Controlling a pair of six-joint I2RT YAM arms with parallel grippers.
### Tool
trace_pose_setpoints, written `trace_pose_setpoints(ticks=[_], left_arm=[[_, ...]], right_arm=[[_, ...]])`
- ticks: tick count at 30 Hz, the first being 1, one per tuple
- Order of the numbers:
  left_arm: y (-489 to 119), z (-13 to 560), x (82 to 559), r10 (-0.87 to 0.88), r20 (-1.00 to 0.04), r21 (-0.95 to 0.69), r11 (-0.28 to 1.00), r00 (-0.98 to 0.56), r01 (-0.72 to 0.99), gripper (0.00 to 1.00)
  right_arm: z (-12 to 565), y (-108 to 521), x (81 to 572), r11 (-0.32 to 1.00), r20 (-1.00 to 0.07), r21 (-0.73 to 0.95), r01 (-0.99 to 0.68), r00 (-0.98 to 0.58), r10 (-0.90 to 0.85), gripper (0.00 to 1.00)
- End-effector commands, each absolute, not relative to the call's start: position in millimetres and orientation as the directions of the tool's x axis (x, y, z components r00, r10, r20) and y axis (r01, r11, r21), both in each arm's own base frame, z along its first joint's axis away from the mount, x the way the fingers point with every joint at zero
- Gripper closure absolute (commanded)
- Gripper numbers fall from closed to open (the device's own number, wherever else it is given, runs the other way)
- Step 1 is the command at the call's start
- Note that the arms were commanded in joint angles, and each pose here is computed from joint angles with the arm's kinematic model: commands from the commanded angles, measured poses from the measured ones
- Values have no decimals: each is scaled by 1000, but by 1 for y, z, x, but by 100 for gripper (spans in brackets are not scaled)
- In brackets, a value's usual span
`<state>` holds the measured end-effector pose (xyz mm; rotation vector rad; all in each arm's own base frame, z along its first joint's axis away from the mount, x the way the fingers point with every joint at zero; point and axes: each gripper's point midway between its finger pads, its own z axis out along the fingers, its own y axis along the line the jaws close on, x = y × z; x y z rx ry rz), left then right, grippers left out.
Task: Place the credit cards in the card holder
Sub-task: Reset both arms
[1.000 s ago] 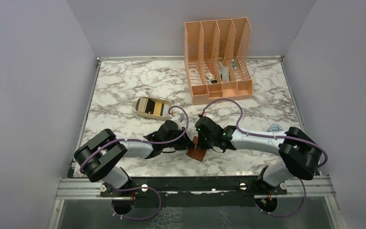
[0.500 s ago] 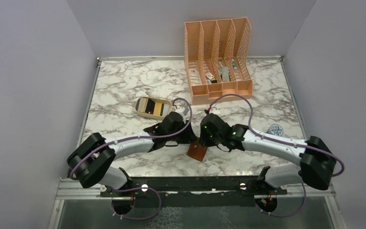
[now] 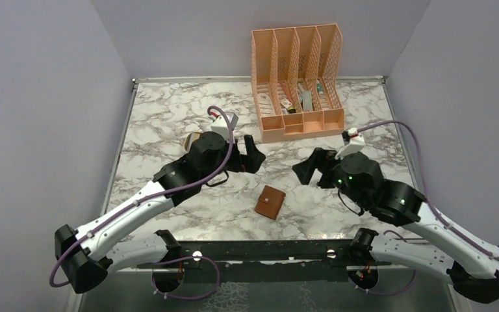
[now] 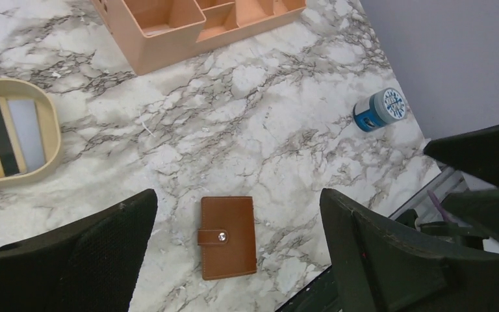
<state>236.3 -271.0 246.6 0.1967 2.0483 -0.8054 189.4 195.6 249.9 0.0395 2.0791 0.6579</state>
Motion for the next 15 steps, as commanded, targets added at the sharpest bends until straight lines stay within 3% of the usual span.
trace_pose_setpoints(ticks=[1,7,15], left_arm=[[-237,271,225,-154,-840,-409,811,-521,419,1],[-210,311,202,-249,-869,-447,764,-426,466,1],[-196,289,196,-291,-849,-481,772,-442,416,1]], right_arm=[[279,149,188,892,-810,436,-120,-485,331,0],[292,129,176,849,-781,520,-93,-453,429,0],[286,142,168,801,-762,574,-172,-471,445,0]])
